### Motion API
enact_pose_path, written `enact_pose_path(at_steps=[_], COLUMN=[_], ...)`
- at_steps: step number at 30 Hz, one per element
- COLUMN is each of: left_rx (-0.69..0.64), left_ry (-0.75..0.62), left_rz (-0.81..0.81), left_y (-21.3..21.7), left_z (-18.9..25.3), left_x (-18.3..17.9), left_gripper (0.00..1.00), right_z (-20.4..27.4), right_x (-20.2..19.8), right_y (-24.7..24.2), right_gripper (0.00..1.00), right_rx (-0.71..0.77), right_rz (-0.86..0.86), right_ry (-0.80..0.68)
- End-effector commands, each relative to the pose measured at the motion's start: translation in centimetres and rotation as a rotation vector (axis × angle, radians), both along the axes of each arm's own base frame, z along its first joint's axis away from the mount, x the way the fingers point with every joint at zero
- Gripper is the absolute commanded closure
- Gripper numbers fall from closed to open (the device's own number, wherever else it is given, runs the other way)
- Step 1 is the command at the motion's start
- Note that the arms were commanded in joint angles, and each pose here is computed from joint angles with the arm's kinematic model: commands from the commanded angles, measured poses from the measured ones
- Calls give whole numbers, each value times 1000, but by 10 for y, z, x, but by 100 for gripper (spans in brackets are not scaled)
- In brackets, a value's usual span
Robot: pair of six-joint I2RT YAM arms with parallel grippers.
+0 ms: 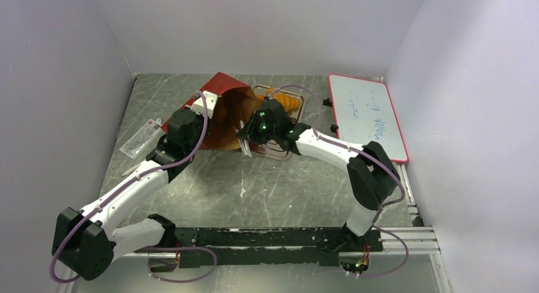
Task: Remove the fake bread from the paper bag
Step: Place the clamp at the center of the board.
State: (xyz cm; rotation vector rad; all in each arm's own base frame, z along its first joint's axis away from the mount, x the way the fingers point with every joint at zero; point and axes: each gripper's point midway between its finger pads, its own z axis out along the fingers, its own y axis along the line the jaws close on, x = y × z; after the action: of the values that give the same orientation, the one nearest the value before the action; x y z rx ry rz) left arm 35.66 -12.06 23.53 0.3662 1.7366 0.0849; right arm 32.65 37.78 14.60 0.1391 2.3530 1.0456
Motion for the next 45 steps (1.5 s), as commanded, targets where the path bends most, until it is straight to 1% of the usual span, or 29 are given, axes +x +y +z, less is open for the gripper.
enact_pose_path(at_steps=[1, 5, 12, 17, 22, 28, 30, 35, 39, 42, 45], left_rx=[-13, -8, 17, 16, 35, 48, 52, 53, 25, 17, 22], left_ry=[-18, -3, 14, 34, 51, 56, 60, 71, 71, 76, 67], left_rz=[-2, -14, -47, -60, -7, 90, 123, 206, 232, 254, 278], left_y=[-1, -4, -20, -33, -37, -32, -30, -28, -31, -31, -30], left_z=[7, -2, -12, -24, -37, -45, -49, -59, -67, -74, -75], left_x=[3, 1, -7, -19, -28, -32, -33, -35, -38, -38, -38], left_gripper=[93, 93, 93, 93, 93, 93, 93, 93, 93, 93, 93], right_z=[53, 68, 85, 70, 32, 7, 1, -3, -2, -9, -18], right_x=[-4, -13, -23, -37, -52, -63, -65, -73, -78, -83, -85], right_y=[3, 1, -7, -10, -19, -29, -29, -24, -29, -38, -52], right_gripper=[80, 80, 80, 80, 80, 80, 80, 80, 80, 80, 80], right_rx=[145, 213, 266, 298, 271, 206, 162, 88, 26, -74, -205], right_rz=[0, -5, -22, -18, -25, -20, -2, 35, 46, 60, 68], right_ry=[-61, -48, -46, 25, 107, 135, 130, 104, 69, 50, 18])
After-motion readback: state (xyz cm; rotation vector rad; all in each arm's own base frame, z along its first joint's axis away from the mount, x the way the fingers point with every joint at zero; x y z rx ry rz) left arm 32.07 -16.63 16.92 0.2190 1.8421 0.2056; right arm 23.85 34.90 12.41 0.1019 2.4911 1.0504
